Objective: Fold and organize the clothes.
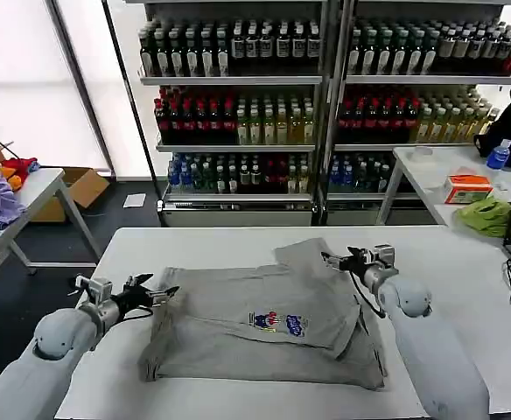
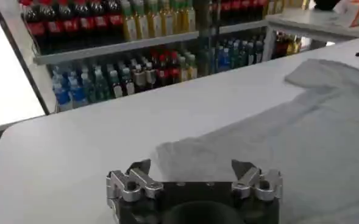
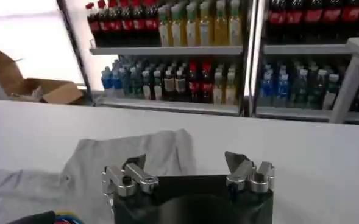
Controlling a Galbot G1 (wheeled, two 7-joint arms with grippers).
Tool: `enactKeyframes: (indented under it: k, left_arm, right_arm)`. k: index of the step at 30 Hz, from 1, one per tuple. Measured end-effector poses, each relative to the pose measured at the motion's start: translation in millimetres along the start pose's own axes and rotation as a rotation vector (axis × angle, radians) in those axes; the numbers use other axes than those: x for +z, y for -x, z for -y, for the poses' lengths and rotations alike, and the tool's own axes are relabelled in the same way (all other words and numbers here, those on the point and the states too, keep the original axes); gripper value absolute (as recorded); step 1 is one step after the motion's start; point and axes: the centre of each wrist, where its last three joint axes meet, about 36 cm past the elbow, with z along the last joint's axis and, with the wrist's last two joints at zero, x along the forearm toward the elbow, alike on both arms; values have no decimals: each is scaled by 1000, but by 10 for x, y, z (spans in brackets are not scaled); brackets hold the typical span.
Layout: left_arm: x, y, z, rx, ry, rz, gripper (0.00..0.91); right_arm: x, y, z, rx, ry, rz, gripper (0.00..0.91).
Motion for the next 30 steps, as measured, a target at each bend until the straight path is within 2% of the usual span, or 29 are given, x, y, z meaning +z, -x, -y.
enactKeyframes:
  k: [8,9,10,11,16,17,18,22,25,30]
  left_arm:
    - [-84,305,-138,-14,-1,-12,907]
    - [-90,324,-150,-16,-2,-15,907]
    - [-92,338,-161,-19,-2,-17,907]
    - [-95,347,-175,-21,-3,-19,907]
    - [-80,395,-191,-22,-10,-25,907]
    - [-75,399,-190,-23,-12,-27,595]
    - [-70,399,-189,-23,-13,-29,383]
    - [-34,374,-147,-19,-11,-35,30]
    - [0,362,-66,-6,-10,-34,0]
    - [75,361,59,18,-12,-34,0]
  right_arm:
    - [8,266,-15,-5,12,-55,907]
    - [24,294,-35,-8,13,-60,725]
    - [29,314,-50,-9,12,-62,191]
    - [28,334,-61,-10,12,-63,0]
    - [27,430,-96,-10,6,-73,0]
    - [25,441,-98,-9,5,-74,0]
    - [24,448,-99,-9,4,-76,0]
    - [42,473,-108,-8,3,-83,0]
    - [58,490,-126,-9,-1,-89,0]
    - [71,510,-164,-14,3,-90,0]
